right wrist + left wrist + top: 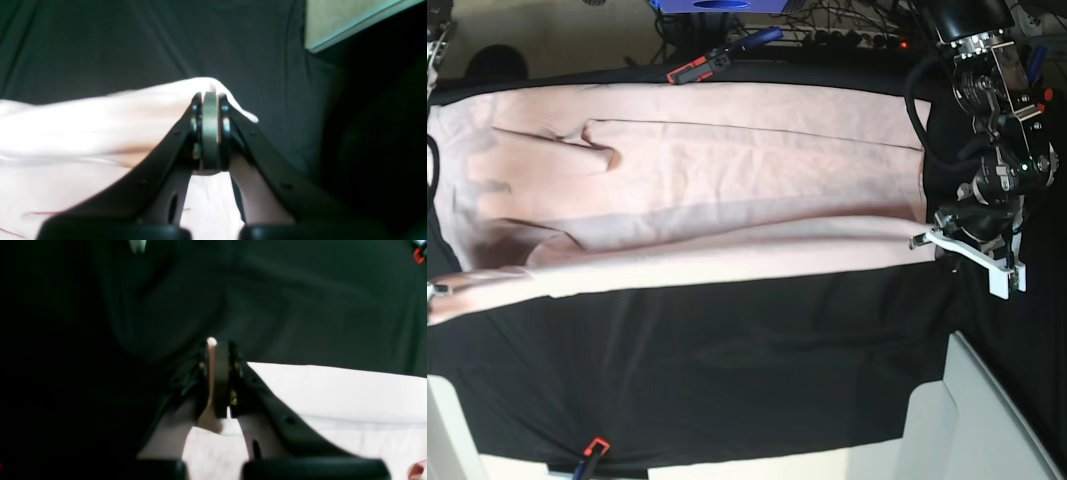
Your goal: Fold the T-shirt properly
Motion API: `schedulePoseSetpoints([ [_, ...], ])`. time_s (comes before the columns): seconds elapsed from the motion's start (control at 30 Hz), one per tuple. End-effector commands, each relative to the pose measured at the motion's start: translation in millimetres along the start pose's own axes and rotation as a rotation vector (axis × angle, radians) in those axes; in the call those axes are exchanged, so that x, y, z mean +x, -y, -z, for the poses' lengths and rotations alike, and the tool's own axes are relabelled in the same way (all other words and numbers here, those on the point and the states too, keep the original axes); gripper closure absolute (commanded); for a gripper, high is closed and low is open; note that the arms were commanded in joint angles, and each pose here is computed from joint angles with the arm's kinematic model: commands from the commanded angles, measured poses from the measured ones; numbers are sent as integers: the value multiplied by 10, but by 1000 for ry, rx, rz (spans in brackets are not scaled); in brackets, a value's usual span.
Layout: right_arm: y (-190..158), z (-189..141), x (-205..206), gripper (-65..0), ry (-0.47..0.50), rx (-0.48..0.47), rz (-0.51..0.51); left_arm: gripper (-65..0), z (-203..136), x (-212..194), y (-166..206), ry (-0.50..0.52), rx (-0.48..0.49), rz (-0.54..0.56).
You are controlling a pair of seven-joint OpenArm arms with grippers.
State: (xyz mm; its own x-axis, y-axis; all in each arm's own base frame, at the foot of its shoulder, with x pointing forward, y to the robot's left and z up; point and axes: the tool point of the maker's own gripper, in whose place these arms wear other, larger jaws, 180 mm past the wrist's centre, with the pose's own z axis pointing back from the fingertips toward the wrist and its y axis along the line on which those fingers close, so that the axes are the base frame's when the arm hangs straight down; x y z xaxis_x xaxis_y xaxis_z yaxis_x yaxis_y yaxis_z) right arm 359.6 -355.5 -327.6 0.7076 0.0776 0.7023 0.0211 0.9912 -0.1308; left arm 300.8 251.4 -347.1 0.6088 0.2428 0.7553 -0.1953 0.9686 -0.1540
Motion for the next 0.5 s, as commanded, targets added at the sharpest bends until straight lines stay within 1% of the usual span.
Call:
schedulePoseSetpoints([
  [0.0,176,-124,175,0,55,-46,7,0,-39,146,-9,52,1,10],
  [0.1,224,-231,10,0,21,-70,27,0,-59,4,-39,20,6,14],
  [0.3,123,-385,-267,0,6,-80,37,0,-94,-216,-48,-26,10,6],
  [0.47,49,-397,-544,0,-47,-69,38,0,-73,-476,231,-94,-60,53],
])
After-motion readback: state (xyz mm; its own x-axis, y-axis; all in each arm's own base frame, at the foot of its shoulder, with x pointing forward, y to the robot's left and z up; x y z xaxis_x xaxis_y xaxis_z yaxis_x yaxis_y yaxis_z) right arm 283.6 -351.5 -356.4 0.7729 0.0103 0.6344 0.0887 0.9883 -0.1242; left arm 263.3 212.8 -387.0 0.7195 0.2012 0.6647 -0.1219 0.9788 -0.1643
